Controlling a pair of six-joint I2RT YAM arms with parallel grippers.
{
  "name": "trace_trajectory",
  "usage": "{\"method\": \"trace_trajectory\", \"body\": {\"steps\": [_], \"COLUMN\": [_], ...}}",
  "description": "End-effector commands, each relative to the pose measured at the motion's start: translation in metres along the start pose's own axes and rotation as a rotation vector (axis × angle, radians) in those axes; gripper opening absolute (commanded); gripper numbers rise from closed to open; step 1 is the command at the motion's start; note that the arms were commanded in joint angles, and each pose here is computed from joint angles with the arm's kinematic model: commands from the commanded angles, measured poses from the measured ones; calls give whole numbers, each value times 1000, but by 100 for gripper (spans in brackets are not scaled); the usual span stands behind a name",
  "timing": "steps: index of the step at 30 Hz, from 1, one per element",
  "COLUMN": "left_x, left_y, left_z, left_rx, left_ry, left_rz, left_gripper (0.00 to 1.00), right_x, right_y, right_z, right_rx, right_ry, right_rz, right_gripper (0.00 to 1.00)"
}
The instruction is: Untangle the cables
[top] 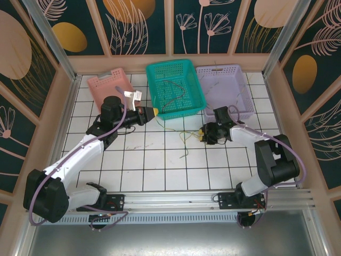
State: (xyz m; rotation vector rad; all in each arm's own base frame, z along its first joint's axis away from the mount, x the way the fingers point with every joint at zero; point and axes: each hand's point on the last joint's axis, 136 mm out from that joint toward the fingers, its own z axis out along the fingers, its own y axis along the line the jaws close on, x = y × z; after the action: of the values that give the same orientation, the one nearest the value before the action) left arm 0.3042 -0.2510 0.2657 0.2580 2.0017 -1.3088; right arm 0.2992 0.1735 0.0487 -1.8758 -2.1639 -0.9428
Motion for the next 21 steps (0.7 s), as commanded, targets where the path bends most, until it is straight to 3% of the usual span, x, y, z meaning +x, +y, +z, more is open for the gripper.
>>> {"method": "trace_trajectory", "body": {"steps": [1, 3, 6, 12, 21], "left_x": [-8, -8, -14, -36, -56], "left_y": [-15, -12, -7, 21, 72], "left_z": [-1, -2, -5, -23, -68], "left_rx": [42, 25, -28, -268, -667], "left_ry": [-15, -21, -48, -148, -287], "left_rz": [51, 50, 47, 53, 13], "left_gripper": [0, 0, 0, 0, 0], "right_x": [-1, -3, -14, -64, -122], "right_y": [13, 13, 16, 22, 10], "right_z": [-5, -11, -28, -88, -150], "right_rx": [-24, -33, -62, -174, -241], "right_ry": [-25, -42, -108, -279, -437], "right_rz": [-13, -15, -30, -24, 13], "right_gripper": [9, 0, 0, 0, 0]}}
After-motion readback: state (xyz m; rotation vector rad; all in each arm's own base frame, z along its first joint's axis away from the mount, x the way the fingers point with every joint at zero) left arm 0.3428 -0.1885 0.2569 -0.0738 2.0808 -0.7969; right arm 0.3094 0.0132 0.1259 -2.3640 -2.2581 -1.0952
